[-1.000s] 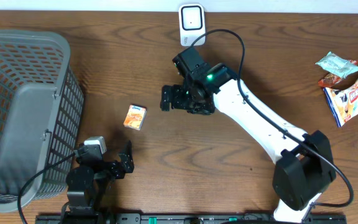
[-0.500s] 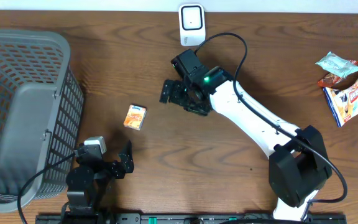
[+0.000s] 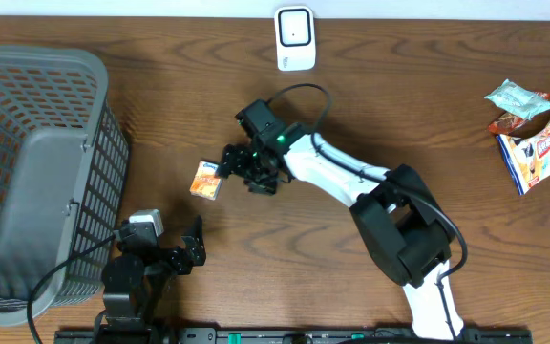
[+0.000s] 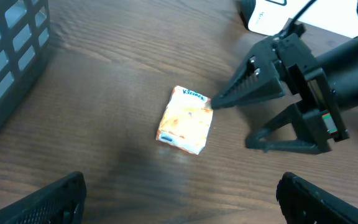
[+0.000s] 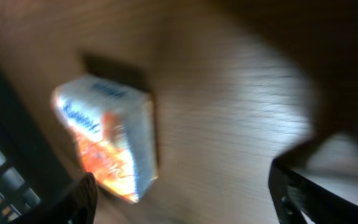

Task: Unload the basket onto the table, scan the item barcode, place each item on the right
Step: 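Grasp the Kleenex pack with the right gripper and lift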

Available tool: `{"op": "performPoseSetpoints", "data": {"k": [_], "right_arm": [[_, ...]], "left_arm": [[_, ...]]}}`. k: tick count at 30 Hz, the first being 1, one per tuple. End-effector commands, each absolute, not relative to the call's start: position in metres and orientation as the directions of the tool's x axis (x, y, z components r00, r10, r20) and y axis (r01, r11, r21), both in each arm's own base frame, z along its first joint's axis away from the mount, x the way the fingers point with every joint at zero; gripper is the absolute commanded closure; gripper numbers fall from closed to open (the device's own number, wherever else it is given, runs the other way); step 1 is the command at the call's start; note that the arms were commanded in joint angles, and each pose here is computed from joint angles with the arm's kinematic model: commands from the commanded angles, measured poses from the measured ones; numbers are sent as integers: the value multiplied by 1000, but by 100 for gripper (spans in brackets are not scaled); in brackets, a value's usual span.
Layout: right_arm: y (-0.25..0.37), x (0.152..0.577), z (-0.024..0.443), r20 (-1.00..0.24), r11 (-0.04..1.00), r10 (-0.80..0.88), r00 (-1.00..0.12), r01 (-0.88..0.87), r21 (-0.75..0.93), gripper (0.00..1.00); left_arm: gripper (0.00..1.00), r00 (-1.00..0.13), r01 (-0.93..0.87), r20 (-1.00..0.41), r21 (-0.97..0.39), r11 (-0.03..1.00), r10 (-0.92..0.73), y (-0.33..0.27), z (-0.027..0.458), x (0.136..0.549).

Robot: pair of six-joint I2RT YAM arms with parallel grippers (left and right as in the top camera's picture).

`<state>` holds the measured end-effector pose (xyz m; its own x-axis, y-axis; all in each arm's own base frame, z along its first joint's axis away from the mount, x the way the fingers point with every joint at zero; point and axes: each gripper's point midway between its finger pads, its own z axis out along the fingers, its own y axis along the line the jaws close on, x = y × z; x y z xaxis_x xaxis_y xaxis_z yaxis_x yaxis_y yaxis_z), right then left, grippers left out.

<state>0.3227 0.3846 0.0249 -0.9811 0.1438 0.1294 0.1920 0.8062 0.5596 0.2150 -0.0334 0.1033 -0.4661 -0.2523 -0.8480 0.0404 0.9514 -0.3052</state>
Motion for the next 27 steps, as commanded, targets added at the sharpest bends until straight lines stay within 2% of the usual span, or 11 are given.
{"op": "performPoseSetpoints", "data": {"k": [1, 5, 14, 21, 22, 23, 27], "right_arm": [[397, 308, 17, 187, 789, 101, -977, 193, 583, 21], [407, 306, 19, 160, 782, 86, -983, 166, 600, 22], [416, 311, 5, 57, 816, 124, -991, 135, 562, 41], [415, 309, -23, 70, 834, 128, -989, 145, 532, 76], [414, 309, -27, 73, 837, 128, -989, 147, 527, 93], [412, 309, -31, 78, 840, 130, -988, 151, 520, 99], [409, 306, -40, 42, 859, 42, -998, 58, 509, 99]], "left_arm": [[2, -493, 37, -831, -317, 948, -258, -35, 94, 212], [2, -493, 37, -831, -317, 948, -258, -35, 94, 212], [2, -493, 37, -831, -317, 948, -258, -35, 94, 212], [2, -493, 37, -831, -317, 948, -258, -35, 94, 212], [2, -493, 37, -831, -317, 948, -258, -35, 94, 212], [2, -493, 37, -831, -317, 948, -258, -35, 94, 212], [2, -493, 37, -831, -317, 948, -258, -35, 94, 212]]}}
